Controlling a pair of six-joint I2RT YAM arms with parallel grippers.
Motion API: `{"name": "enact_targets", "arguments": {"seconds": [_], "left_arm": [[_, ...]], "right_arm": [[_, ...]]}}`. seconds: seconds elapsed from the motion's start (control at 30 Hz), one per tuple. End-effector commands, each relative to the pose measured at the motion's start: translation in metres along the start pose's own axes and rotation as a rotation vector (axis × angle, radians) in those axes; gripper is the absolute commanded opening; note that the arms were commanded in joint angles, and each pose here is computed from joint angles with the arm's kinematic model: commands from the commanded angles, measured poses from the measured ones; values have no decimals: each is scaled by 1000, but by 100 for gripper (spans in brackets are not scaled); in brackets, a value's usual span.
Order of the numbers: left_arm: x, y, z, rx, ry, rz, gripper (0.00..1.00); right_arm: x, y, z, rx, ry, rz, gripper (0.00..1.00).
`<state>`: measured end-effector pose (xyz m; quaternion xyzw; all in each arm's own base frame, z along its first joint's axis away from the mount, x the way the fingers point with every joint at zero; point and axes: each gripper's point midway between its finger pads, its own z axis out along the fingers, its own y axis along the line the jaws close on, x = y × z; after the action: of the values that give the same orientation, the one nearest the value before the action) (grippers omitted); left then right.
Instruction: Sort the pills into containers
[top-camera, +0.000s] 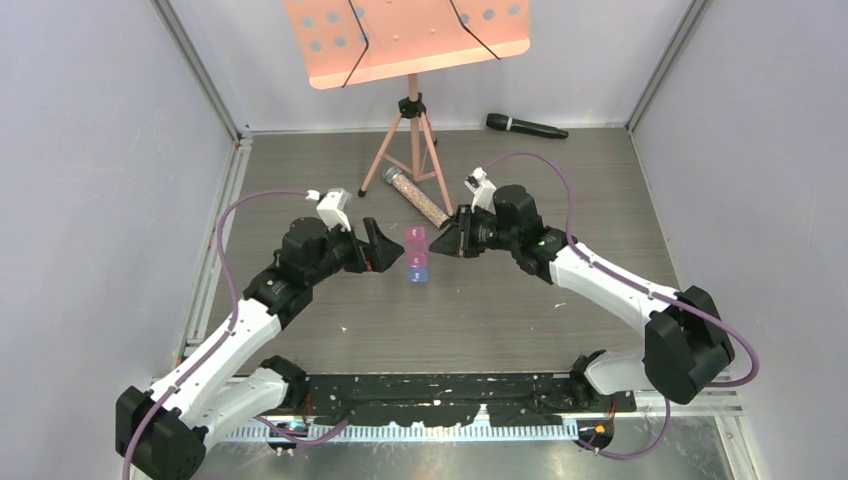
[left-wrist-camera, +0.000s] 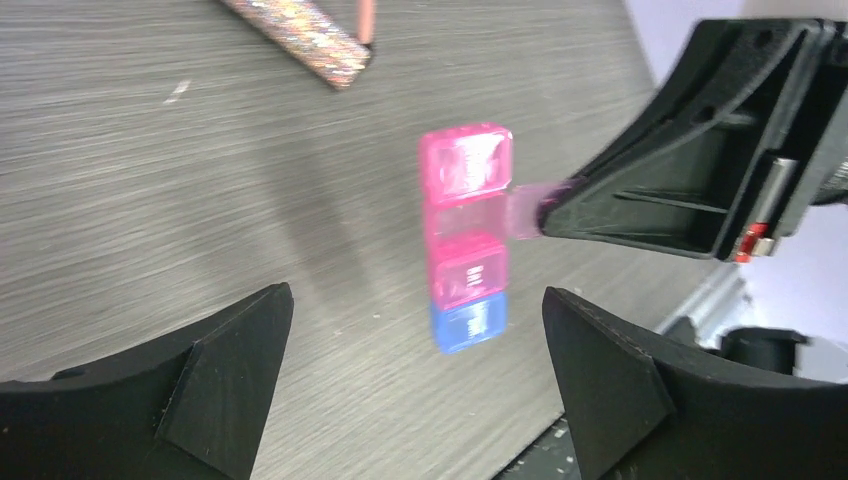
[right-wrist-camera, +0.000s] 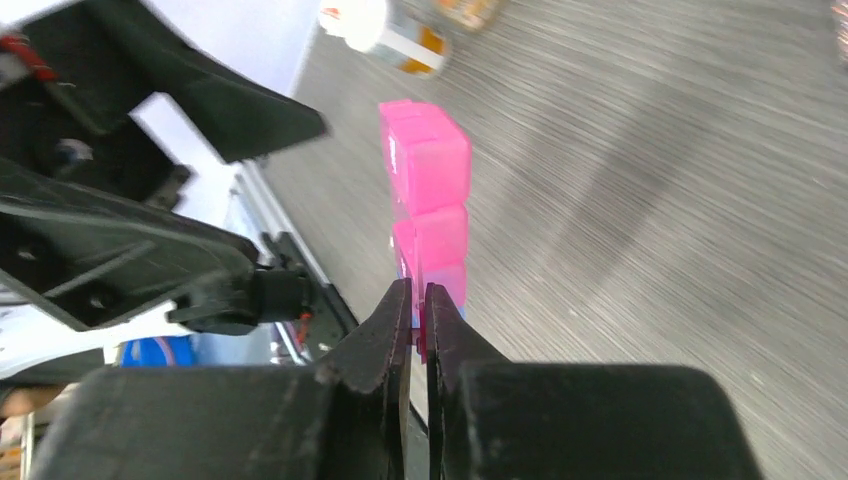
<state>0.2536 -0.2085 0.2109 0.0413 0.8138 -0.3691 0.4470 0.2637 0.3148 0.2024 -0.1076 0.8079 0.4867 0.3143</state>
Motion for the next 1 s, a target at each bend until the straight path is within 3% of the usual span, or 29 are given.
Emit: {"name": "enact_targets", "arguments": {"seconds": [0.0, 0.13, 0.37, 0.67, 0.8, 0.87, 0.97], "left_arm": [[-18, 33, -12, -208, -49, 93, 99], [-13, 50, -18, -303, -14, 121, 99], [-8, 52, -19, -299, -16, 113, 99], [-16, 51, -24, -317, -27, 122, 99], [-28, 55, -32, -373, -54, 138, 99], [-34, 62, -38, -425, -70, 142, 99], [-43, 75, -49, -533, -107, 125, 99]], "right_arm": [[24, -50, -19, 223, 139, -44, 5], [52, -79, -22, 281, 267, -41, 6], [77, -113, -28, 363, 396, -36, 6], [63, -130, -34, 492, 366, -60, 38], [43, -125, -40, 520, 293, -114, 75], [26, -120, -45, 539, 235, -152, 81], [-2, -108, -48, 556, 153, -187, 81]]}}
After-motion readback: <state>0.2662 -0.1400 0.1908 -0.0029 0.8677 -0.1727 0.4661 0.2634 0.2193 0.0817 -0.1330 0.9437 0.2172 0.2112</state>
